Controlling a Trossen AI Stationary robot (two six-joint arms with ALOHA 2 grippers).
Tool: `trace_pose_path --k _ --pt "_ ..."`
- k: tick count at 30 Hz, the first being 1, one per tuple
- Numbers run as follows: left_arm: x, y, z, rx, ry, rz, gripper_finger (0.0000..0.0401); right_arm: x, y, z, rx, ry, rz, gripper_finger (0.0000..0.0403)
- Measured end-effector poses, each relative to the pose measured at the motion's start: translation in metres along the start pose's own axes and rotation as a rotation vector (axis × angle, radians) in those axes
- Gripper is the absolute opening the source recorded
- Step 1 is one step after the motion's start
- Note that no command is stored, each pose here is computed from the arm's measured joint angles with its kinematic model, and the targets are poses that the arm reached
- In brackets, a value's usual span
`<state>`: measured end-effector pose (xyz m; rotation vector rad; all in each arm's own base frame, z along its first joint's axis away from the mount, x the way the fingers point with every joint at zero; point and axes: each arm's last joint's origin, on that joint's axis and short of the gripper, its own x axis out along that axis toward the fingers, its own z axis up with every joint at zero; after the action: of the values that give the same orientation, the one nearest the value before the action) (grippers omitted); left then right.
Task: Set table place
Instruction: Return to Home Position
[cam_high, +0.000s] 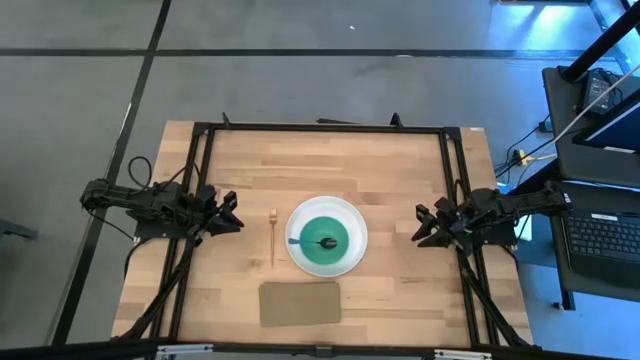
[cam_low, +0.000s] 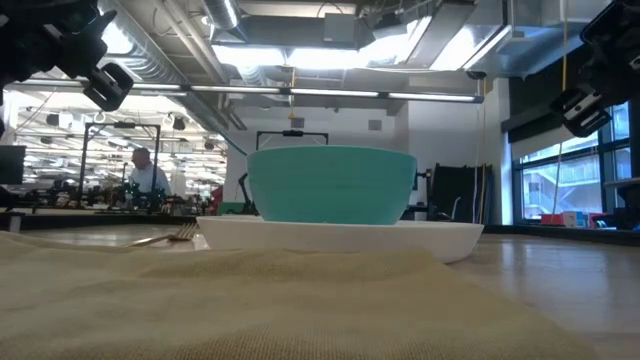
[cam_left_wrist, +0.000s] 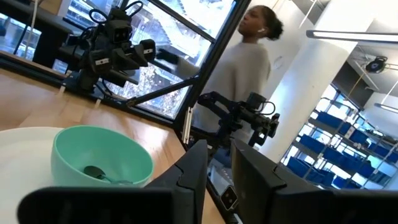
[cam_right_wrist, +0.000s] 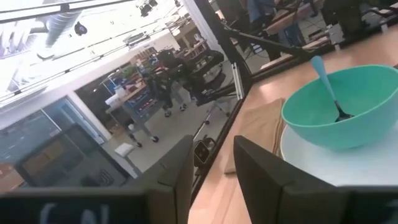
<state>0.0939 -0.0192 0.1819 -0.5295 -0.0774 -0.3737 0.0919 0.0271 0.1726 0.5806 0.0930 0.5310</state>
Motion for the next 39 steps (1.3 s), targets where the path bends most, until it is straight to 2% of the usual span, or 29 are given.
trace_pose_path --k 39 --pt "0.0 0.0 0.0 0.0 0.0 0.0 0.0004 0.0 0.0 0.0 -0.004 0.0 0.0 0.0117"
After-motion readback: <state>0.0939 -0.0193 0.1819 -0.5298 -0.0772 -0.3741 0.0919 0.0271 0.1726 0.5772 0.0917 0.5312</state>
